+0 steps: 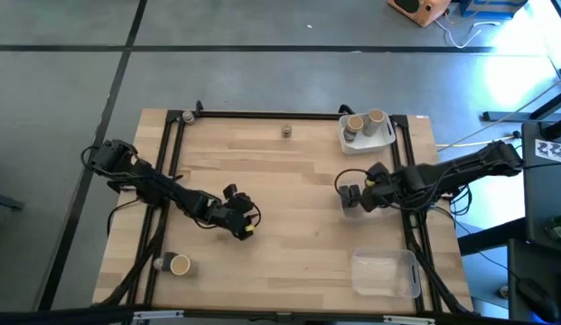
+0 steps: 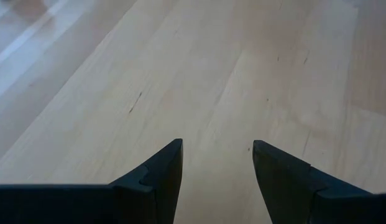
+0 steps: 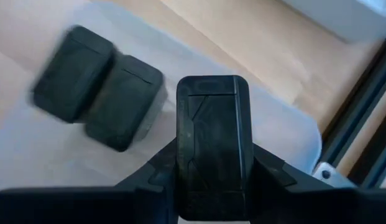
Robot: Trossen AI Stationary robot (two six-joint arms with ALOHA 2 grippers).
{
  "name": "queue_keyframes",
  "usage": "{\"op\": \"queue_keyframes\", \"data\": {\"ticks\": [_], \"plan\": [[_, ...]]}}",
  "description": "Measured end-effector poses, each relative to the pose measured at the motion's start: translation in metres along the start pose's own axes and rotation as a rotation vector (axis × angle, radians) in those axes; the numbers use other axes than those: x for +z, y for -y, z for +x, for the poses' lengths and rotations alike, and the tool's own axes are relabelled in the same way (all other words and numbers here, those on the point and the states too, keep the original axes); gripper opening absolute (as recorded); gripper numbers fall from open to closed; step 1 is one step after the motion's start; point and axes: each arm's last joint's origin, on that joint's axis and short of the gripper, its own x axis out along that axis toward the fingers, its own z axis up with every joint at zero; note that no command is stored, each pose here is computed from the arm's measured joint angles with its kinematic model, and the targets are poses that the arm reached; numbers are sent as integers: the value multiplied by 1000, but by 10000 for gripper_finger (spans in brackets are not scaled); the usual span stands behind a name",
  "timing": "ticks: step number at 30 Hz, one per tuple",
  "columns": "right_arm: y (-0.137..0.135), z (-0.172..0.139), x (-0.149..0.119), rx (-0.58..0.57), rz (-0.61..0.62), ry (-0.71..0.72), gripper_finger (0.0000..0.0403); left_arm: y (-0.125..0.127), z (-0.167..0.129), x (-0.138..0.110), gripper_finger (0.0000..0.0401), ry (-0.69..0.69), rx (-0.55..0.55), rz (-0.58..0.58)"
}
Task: Sort spices by type
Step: Put the top black seasoning container into the top transparent bin
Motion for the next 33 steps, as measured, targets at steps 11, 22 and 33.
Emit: {"op": "queue_keyframes", "data": {"ticks": [11, 22, 33], "plan": [[-3, 40, -15, 40, 49, 10, 126, 0, 0, 0, 177, 0, 1, -6], [-4, 51, -18, 58, 59, 58, 161, -4, 3, 3, 177, 2, 13, -26], [-6, 48, -17, 82, 6, 17, 217, -3, 3, 4, 177, 13, 6, -31]]}}
